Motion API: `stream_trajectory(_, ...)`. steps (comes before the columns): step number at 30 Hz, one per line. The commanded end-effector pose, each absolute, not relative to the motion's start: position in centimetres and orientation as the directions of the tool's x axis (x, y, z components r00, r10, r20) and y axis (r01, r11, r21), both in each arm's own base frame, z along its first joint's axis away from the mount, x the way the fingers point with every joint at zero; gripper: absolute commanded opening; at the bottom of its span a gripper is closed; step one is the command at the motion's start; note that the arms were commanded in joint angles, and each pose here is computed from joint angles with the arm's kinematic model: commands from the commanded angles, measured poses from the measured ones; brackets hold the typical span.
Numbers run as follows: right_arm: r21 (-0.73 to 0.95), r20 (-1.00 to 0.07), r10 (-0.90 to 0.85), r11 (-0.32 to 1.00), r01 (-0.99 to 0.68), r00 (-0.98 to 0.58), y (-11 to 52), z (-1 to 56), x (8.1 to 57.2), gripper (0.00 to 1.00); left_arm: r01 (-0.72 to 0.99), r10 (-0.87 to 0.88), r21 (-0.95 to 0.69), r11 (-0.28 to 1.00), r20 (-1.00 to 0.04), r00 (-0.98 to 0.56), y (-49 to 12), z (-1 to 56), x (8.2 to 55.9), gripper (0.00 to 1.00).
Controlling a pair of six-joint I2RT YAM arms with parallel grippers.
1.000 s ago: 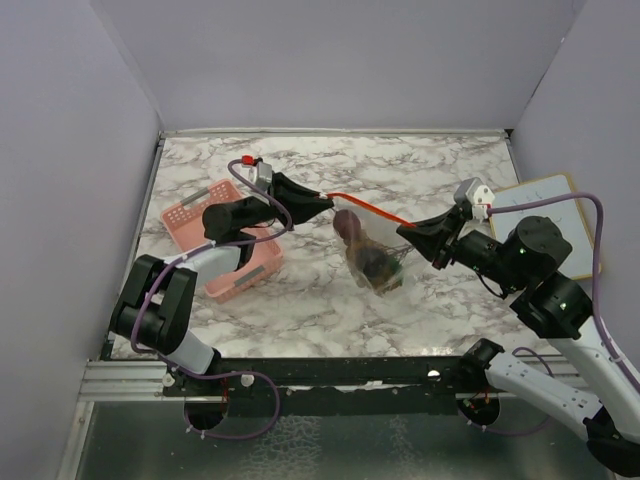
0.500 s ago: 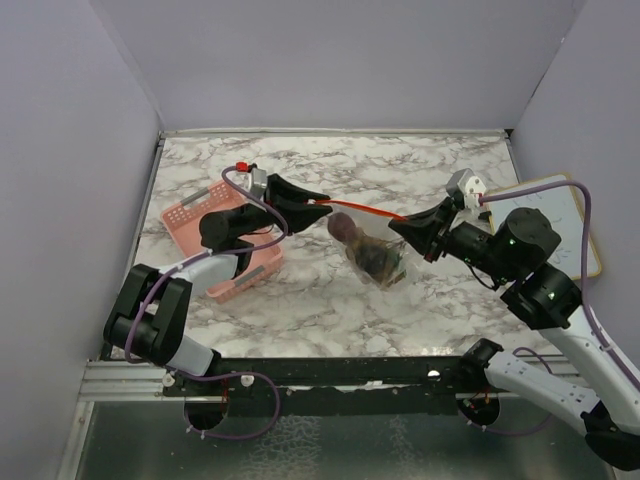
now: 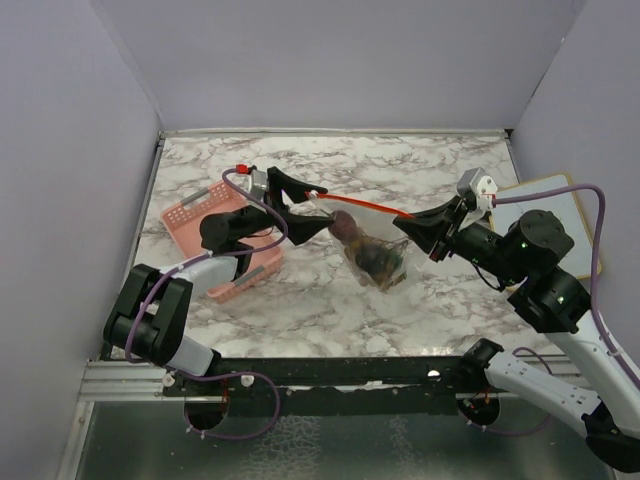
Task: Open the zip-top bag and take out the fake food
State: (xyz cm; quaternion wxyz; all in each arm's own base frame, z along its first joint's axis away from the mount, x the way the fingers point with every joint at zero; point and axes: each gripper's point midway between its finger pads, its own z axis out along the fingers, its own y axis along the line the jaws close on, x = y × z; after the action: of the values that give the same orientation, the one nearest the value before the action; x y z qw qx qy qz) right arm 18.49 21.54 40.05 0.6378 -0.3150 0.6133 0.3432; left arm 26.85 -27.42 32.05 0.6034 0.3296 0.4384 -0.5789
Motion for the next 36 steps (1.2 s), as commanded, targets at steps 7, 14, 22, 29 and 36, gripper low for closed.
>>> stream_trajectory(7,-0.008,-0.991,0.107,0.563,-0.827,0.082,21.0,43.0,17.7,0.01,0.989,-0.505,0.101,0.109,-0.851,0.143,-26.6,36.2,25.1,0.57)
stream_trajectory(14,-0.005,-0.991,0.108,0.559,-0.829,0.079,21.0,43.0,17.6,0.01,0.991,-0.507,0.078,0.110,-0.853,0.124,-26.5,35.9,25.1,0.00)
stream_trajectory(22,0.009,-1.000,0.015,0.604,-0.797,0.000,21.2,39.6,19.5,0.29,0.995,-0.514,0.038,0.097,-0.854,0.083,-25.7,36.9,25.8,0.00)
stream_trajectory(29,-0.019,-0.988,-0.123,0.697,-0.717,-0.093,19.7,35.5,21.5,0.58,0.999,-0.407,-0.003,0.032,-0.914,0.010,-25.5,34.3,26.9,0.00)
stream_trajectory(36,0.008,-0.983,-0.135,0.653,-0.757,-0.127,21.3,32.8,21.5,0.58,0.994,-0.284,-0.100,-0.037,-0.953,-0.106,-26.2,31.9,28.7,0.00)
